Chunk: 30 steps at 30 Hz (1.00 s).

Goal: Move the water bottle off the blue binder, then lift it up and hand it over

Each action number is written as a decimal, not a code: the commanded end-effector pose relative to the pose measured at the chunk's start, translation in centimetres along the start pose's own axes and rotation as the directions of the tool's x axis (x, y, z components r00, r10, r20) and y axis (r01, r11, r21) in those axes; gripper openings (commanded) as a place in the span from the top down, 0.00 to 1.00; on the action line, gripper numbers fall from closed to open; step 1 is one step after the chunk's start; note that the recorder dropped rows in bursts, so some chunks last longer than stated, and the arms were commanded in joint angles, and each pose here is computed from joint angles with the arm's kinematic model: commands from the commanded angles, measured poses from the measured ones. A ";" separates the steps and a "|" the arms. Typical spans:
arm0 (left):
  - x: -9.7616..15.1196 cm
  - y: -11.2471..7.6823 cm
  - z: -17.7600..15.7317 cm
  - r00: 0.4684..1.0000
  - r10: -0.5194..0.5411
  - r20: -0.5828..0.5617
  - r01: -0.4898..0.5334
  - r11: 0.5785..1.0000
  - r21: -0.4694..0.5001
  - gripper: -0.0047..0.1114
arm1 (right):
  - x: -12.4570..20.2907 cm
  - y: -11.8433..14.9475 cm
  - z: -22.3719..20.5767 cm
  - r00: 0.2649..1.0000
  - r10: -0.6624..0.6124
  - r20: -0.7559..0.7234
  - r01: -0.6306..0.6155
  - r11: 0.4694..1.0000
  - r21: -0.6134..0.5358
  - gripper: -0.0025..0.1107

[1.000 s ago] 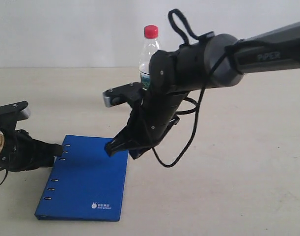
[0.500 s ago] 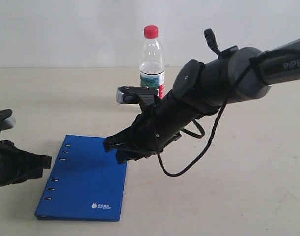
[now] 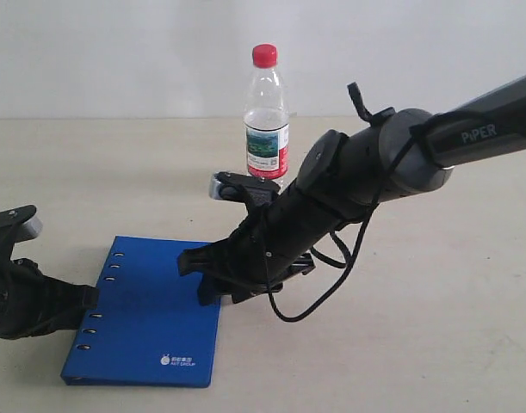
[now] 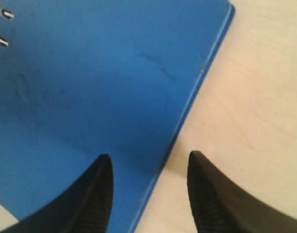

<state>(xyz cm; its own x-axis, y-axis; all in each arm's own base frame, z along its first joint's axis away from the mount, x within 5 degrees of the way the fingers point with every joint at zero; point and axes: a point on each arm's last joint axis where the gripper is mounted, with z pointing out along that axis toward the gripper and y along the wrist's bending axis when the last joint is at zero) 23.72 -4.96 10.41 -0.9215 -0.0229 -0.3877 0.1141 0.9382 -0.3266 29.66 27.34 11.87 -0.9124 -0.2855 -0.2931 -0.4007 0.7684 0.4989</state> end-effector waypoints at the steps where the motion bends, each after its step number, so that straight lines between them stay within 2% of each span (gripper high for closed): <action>1: 0.1 -0.2 0.0 1.000 0.004 -0.009 -0.004 1.000 0.025 0.92 | 0.4 1.2 0.4 1.000 -0.012 0.001 0.012 1.000 -0.017 0.60; 13: 0.1 -0.3 0.0 1.000 0.013 -0.013 -0.013 0.999 0.031 0.92 | 0.2 2.3 -0.3 1.000 -0.012 0.029 0.014 0.999 -0.053 0.60; 23: 0.0 -0.3 0.0 1.000 0.014 -0.009 -0.014 0.999 0.031 0.92 | -0.4 4.8 -3.9 0.995 -0.062 0.081 0.073 0.987 -0.141 0.60; 30: -0.1 -0.3 0.0 1.000 0.015 -0.007 -0.015 0.999 0.031 0.92 | -0.5 5.2 -3.4 0.996 -0.012 0.093 0.032 0.975 -0.220 0.60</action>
<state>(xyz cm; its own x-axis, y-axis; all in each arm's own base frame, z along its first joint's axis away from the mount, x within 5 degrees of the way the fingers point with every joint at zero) 23.71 -4.84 10.36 -0.9206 -0.0082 -0.3903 0.1227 0.9431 -0.3092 28.23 28.86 17.41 -0.8862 -0.2392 -0.3968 -0.4481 0.6603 0.6027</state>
